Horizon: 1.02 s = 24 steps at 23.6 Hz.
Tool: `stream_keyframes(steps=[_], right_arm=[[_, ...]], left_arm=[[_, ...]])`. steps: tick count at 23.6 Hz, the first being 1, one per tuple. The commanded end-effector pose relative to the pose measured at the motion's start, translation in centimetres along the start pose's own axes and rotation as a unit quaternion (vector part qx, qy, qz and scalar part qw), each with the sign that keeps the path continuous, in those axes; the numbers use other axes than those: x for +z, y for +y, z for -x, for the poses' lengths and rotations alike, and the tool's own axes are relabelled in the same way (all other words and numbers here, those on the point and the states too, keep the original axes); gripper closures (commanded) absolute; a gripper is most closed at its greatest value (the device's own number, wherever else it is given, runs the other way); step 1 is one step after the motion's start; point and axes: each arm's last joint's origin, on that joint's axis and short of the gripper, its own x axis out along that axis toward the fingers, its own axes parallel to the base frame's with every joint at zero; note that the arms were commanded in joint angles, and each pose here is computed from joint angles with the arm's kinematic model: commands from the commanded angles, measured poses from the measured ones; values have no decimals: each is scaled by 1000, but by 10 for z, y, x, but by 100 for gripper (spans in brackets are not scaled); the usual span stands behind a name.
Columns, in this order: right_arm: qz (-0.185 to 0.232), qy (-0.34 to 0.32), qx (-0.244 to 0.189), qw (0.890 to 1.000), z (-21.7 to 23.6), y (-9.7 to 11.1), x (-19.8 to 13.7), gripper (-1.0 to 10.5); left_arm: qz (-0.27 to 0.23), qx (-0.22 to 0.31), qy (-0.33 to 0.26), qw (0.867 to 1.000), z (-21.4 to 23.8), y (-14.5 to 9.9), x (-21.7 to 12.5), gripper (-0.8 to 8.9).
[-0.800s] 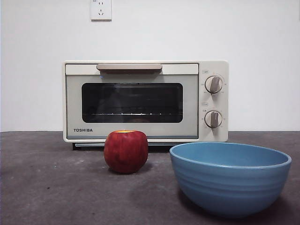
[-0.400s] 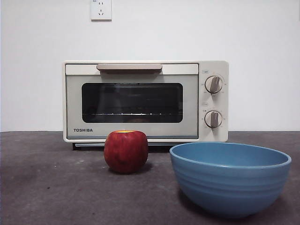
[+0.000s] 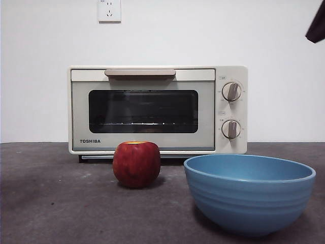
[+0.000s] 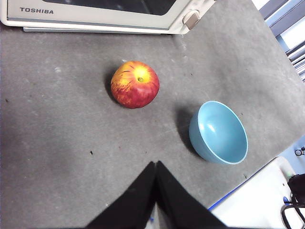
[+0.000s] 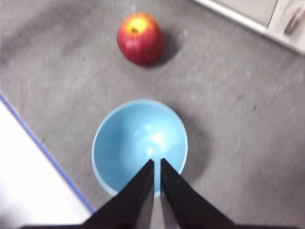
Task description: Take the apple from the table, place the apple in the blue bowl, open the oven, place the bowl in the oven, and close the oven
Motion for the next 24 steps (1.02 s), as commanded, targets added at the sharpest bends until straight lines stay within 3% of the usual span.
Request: stream_keyframes(steps=[1, 3, 8, 14, 19, 24], right_arm=[[-4, -17, 0, 1000, 2, 1, 6, 664], [-55, -8, 2, 998, -1, 0, 7, 450], [-61, 16, 16, 998, -25, -4, 17, 445], [-42, 10, 63, 997, -78, 12, 55, 445], [-14, 47, 56, 997, -133, 27, 100, 445], [6, 81, 41, 996, -190, 35, 122, 445]], left_arm=[[-17, -3, -9, 1000, 3, -3, 5, 806], [-17, -3, -9, 1000, 3, -3, 5, 806], [-18, -3, -11, 1000, 3, -3, 5, 806], [-18, -3, -11, 1000, 3, -3, 5, 806], [-18, -3, -11, 1000, 3, -3, 5, 806], [-18, -3, -11, 1000, 3, -3, 5, 806]])
